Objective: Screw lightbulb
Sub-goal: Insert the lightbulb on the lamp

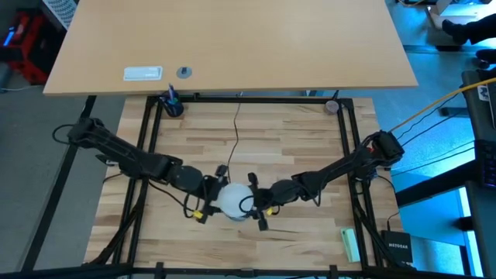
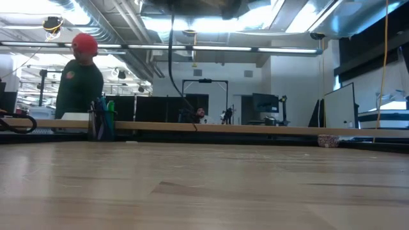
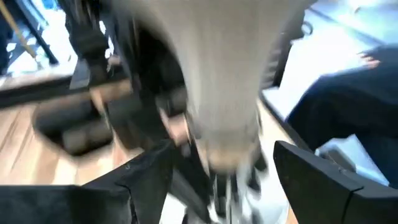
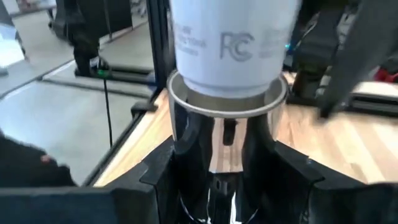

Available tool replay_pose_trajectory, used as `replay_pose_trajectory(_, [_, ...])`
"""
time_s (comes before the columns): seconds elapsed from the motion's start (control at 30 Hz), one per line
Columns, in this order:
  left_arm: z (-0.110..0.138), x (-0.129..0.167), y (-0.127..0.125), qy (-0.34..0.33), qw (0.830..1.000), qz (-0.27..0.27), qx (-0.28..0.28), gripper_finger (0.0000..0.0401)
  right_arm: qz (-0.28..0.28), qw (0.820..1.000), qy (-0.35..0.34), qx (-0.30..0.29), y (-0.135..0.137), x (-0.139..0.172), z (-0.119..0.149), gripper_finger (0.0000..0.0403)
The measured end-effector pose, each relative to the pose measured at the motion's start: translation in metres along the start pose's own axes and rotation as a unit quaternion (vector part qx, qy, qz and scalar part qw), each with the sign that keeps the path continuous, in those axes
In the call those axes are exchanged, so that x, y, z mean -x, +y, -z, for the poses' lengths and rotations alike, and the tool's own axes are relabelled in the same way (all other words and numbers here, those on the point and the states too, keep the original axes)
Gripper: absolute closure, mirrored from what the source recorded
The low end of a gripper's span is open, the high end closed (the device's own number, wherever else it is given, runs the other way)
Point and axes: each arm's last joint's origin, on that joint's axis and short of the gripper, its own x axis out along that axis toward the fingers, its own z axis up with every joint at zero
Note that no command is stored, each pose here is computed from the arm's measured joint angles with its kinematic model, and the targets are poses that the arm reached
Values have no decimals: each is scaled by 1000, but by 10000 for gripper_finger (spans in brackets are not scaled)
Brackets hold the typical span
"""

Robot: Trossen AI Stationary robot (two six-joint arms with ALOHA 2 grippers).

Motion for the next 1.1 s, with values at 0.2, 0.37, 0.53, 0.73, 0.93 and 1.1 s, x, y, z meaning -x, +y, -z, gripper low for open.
replay_pose_trajectory(0.2, [0, 29, 4, 37, 997, -23, 63, 128, 8, 1000, -2, 0, -1, 0, -1, 223])
replay_pose_trajectory(0.37, [1, 31, 4, 40, 993, -26, 112, 127, 68, 998, -4, 0, -5, 1, -1, 223])
replay_pose_trajectory(0.53, [1, 33, 1, 22, 976, -118, 180, 127, 167, 986, 6, -5, -18, 1, 1, 223])
replay_pose_trajectory(0.73, [3, 29, -22, -45, 930, -306, 201, 127, 246, 969, 3, -13, -35, 2, 1, 223])
replay_pose_trajectory(0.93, [2, -6, -42, -120, 901, -377, 177, 127, 263, 965, 0, -20, -47, 2, 1, 223])
replay_pose_trajectory(1.1, [2, -21, -37, -138, 867, -451, 161, 127, 262, 965, -1, -18, -46, 1, 1, 223])
